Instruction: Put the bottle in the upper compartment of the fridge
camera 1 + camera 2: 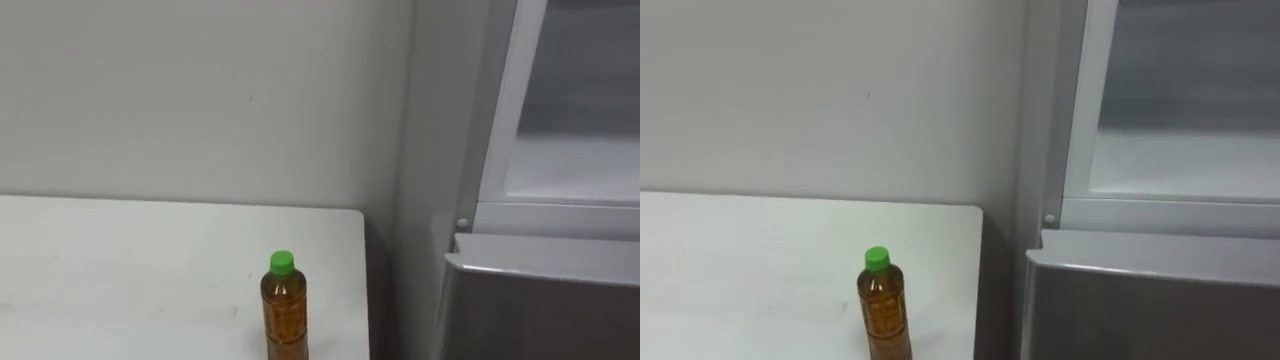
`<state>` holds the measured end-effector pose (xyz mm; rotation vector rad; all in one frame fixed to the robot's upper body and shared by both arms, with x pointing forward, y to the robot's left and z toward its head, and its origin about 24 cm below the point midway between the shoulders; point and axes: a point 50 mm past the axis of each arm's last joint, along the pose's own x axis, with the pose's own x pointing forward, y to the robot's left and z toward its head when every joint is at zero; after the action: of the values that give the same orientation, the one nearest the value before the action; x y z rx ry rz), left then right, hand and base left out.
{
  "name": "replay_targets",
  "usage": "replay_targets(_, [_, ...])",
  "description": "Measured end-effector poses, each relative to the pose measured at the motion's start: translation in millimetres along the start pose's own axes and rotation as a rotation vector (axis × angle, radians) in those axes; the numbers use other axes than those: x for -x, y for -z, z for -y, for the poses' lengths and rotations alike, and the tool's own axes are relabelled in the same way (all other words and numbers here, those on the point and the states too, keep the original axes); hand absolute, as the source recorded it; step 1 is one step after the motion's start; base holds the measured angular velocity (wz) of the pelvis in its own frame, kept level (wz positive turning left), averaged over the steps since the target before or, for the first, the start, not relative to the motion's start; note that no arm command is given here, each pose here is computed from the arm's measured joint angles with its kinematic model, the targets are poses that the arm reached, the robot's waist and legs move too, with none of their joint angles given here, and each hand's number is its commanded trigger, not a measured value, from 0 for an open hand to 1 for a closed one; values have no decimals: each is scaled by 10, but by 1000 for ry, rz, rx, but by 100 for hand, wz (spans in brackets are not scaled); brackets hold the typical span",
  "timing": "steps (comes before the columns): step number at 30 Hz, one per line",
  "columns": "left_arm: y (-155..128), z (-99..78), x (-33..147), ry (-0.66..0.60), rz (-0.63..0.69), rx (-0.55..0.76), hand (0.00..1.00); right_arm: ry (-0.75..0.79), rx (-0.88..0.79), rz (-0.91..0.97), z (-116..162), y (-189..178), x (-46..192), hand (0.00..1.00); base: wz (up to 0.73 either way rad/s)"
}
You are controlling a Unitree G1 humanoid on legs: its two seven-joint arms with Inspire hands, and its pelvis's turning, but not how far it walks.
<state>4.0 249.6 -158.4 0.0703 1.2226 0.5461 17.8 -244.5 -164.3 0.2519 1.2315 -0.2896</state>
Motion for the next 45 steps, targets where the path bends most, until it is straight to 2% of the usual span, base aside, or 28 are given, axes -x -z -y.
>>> replay_targets(3, [-4, 76, 0, 61, 3, -96, 0, -12, 26, -6, -37, -24, -18, 0, 0])
replay_targets(7, [-52, 170, -9, 133, 5, -131, 0, -23, 23, -3, -69, -42, -29, 0, -6])
replay_targets(23, [-76, 118, -27, 181, 2, -160, 0, -59, 54, 16, -144, -127, -56, 0, -4])
replay_targets(36, [-74, 119, -27, 190, 2, -170, 0, -157, 146, 77, -286, -308, -74, 0, 0])
replay_targets(45, [-149, 118, -45, 203, 29, -248, 0, -310, 317, 309, -641, -819, 30, 0, 0])
